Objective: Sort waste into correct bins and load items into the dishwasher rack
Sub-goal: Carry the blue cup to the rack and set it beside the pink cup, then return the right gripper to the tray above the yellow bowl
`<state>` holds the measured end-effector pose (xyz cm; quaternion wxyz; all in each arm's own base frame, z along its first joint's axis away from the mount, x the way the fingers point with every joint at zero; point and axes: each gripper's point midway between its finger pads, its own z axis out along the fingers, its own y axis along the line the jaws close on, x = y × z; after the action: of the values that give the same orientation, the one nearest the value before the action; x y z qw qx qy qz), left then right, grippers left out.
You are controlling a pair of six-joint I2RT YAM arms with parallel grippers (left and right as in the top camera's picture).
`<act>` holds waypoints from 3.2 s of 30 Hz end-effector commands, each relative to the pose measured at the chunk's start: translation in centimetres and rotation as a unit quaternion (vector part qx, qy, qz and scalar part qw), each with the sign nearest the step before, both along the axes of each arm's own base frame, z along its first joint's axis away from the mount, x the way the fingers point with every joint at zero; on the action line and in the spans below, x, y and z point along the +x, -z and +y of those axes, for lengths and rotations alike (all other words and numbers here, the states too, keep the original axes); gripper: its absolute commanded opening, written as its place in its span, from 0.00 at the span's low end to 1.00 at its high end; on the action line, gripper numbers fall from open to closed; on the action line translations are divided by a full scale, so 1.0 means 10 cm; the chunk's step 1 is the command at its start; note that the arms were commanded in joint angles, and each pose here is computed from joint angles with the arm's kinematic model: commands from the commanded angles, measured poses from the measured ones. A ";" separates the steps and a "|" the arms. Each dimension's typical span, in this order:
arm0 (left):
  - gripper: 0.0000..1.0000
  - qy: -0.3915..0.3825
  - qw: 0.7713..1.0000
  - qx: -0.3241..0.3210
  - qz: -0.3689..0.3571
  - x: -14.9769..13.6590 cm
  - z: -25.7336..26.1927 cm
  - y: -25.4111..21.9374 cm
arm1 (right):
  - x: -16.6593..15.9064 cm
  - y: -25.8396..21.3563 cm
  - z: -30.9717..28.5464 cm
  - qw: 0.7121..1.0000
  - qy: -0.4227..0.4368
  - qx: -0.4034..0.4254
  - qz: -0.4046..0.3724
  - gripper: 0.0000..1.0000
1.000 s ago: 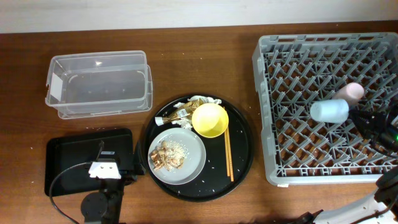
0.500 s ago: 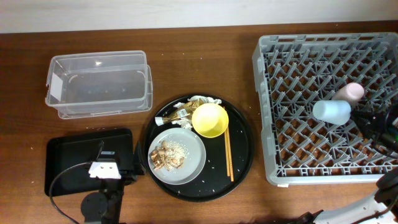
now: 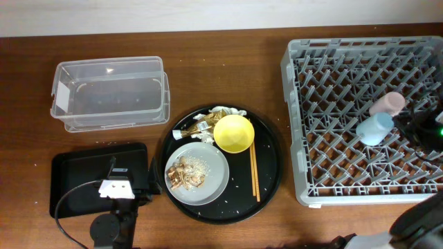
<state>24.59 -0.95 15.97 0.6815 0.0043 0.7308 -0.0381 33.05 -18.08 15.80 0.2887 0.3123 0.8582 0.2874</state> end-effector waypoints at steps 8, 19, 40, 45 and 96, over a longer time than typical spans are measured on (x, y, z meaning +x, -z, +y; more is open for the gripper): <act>1.00 0.001 1.000 0.007 0.002 0.00 0.00 0.02 | 0.00 -0.39 0.21 0.982 0.046 -0.174 0.059 0.41; 1.00 0.001 1.000 0.008 0.002 0.00 0.00 0.02 | 0.12 0.52 0.31 0.970 0.016 -0.150 0.192 0.04; 1.00 0.001 1.000 0.008 0.002 0.00 0.00 0.02 | -0.16 -1.95 1.86 0.943 -0.212 -0.038 -0.253 0.98; 1.00 0.001 1.000 0.008 0.002 0.00 0.00 0.02 | -0.16 -1.65 2.36 0.937 -0.272 -0.095 -0.195 1.00; 1.00 0.001 1.000 0.008 0.002 0.00 0.00 0.02 | 0.23 1.05 4.41 0.833 -0.401 -0.371 0.087 0.42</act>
<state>24.59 -0.96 15.97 0.6815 0.0044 0.7308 -0.0382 33.74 26.19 3.42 0.1398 -0.1771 0.9736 0.0362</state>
